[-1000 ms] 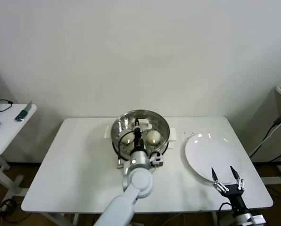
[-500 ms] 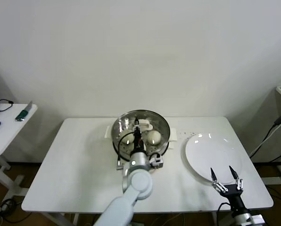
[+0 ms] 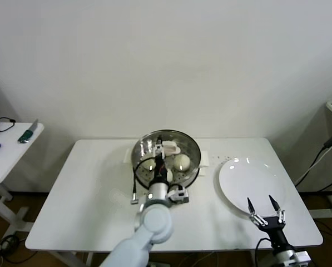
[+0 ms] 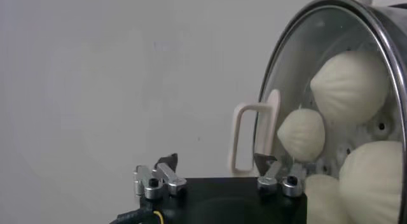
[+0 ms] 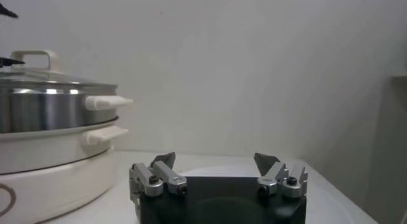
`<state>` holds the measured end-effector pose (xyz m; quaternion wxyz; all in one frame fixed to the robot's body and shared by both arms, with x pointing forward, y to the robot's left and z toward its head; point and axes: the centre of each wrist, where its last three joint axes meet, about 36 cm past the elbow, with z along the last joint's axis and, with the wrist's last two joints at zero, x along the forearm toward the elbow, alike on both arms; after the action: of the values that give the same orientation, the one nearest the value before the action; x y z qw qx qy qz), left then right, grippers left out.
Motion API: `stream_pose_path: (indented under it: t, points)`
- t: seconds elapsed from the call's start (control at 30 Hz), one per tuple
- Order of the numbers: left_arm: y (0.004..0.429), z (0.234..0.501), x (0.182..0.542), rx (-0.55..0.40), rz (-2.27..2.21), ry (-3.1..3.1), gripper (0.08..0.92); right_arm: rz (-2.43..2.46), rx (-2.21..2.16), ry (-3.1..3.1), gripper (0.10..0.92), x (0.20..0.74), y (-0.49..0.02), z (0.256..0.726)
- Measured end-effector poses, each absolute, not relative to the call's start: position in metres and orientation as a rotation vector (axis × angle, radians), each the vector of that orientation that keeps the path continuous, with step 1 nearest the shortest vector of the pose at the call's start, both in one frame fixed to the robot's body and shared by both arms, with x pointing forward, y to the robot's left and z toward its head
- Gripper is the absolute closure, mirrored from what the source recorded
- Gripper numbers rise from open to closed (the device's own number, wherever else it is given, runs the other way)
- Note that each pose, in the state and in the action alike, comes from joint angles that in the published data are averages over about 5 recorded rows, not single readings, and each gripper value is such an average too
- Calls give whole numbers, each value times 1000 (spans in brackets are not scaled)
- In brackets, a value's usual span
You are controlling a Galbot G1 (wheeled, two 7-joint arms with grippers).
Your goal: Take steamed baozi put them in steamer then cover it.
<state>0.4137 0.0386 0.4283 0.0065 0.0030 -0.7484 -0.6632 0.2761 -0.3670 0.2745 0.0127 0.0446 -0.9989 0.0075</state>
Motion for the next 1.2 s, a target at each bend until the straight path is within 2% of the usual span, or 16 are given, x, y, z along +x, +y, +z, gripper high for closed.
stream_pose_path:
  t: [0.17, 0.53, 0.7, 0.93, 1.2]
  points:
    - [56, 441, 400, 10, -1975, -2445, 182, 2, 142, -3104, 200, 279, -360, 273]
    - [121, 468, 372, 93, -1510, -2698, 177, -57, 109, -3090, 200, 282, -350, 276]
    - [163, 469, 362, 66, -1215, -2818, 177, -77, 94, -3094, 200, 282, -348, 282]
    - [222, 447, 343, 26, -815, -2964, 177, -105, 57, -3107, 200, 284, -346, 283]
    - [268, 392, 311, 33, -504, -3038, 177, -118, 35, -3117, 200, 283, -345, 283]
